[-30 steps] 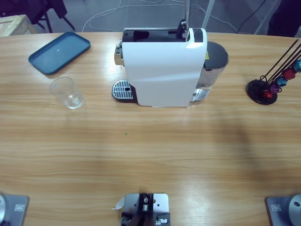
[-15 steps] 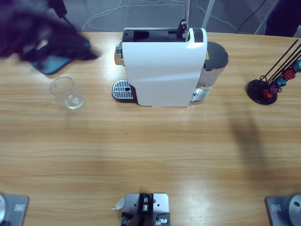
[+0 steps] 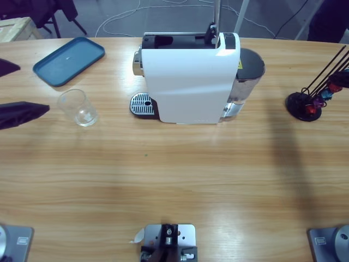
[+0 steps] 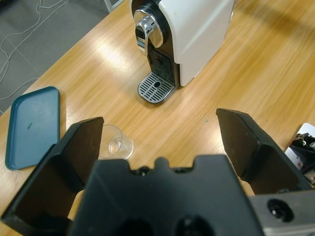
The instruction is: Pour coffee
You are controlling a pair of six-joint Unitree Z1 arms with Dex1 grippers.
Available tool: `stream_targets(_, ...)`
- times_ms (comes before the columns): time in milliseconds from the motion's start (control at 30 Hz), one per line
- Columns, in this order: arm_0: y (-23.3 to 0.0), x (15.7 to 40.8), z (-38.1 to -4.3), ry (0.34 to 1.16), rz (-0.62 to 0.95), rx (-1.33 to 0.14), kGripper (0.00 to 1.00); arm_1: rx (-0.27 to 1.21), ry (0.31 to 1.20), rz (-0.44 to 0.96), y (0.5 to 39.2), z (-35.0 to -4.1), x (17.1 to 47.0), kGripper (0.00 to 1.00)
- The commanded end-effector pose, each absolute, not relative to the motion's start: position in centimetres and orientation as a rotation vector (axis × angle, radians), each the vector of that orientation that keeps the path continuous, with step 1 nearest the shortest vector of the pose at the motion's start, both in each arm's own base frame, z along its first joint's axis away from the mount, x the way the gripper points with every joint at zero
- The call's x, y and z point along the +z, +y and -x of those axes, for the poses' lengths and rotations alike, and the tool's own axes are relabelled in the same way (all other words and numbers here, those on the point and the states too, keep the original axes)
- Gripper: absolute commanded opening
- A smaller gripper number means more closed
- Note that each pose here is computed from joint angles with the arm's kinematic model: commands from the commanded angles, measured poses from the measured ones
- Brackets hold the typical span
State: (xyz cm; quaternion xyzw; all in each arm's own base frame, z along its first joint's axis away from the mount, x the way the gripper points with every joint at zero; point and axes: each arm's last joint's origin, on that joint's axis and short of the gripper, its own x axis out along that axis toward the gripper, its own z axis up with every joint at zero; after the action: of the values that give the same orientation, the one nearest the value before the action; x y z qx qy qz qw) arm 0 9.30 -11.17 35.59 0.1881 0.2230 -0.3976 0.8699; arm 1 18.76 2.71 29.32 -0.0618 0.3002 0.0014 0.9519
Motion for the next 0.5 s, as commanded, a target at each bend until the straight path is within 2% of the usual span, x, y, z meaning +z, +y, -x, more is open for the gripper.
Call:
stream_targets(33,-12.14,33.44,-10.5,0.557,-0.41,-0.79,1.0,-0.057,0.659,0.112,1.95,-19.81,27.79,0.476)
stream_targets(367,-12.92,33.18,-11.14,0.564,-0.407,-0.788,1.0,-0.089,0.663,0.113,1.54,-19.89,27.63,0.459)
stream_targets(433,-12.96,33.18,-11.17,0.563,-0.406,-0.788,1.0,-0.086,0.665,0.114,1.55,-19.85,27.61,0.339)
stream_targets(500,-12.95,33.21,-11.16,0.561,-0.405,-0.788,1.0,-0.084,0.666,0.114,1.56,-19.86,27.58,0.338)
